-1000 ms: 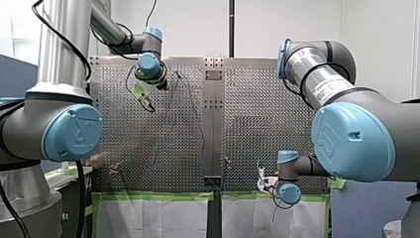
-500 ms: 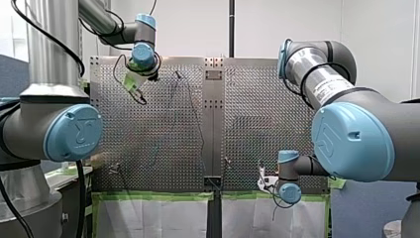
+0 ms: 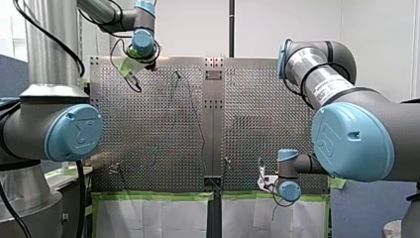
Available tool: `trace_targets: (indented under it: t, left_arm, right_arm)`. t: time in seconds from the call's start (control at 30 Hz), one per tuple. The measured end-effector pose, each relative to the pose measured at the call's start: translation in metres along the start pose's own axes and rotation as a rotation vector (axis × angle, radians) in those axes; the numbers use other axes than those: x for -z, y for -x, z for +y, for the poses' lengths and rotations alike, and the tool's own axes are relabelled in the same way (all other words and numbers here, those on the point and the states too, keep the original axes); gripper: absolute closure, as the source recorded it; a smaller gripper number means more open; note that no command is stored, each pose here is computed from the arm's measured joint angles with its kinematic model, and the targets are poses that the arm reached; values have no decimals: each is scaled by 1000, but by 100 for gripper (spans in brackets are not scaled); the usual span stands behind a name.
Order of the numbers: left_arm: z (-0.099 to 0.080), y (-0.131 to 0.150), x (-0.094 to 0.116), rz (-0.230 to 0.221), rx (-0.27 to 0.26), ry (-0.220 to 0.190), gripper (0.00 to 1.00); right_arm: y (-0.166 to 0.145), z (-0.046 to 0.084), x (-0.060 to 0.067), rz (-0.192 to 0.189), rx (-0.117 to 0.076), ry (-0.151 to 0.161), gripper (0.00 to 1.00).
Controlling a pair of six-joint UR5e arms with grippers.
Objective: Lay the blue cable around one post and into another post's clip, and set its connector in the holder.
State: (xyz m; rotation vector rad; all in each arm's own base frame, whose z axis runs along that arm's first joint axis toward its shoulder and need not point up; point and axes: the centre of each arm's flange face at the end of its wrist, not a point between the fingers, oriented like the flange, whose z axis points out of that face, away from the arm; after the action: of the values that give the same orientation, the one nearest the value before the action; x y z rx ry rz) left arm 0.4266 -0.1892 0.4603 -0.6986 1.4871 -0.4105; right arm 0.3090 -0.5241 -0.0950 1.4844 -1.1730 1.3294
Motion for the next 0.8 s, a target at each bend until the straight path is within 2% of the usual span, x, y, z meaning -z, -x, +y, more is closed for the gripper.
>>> trace_targets:
  t: [0.2,0.3,0.43,0.6,0.7,0.8]
  left_arm:
    - [-6,-10,-18,72,-81,2,0]
    - [-9,-11,-24,86,-119,17,0]
    - [-18,-3,-22,75,-154,30,0]
    - [-36,27,-7,28,-188,37,0]
    - [-46,41,2,15,-207,27,0]
    - [-55,50,6,21,-229,9,0]
  right_arm:
    - [0,1,0,-4,0,1,100]
    - [0,1,0,-10,2,2,100]
    - [1,1,0,-20,5,2,100]
    - [2,0,1,-24,7,1,100]
    - [1,0,1,-24,8,0,100]
    - [2,0,0,-24,8,0,100]
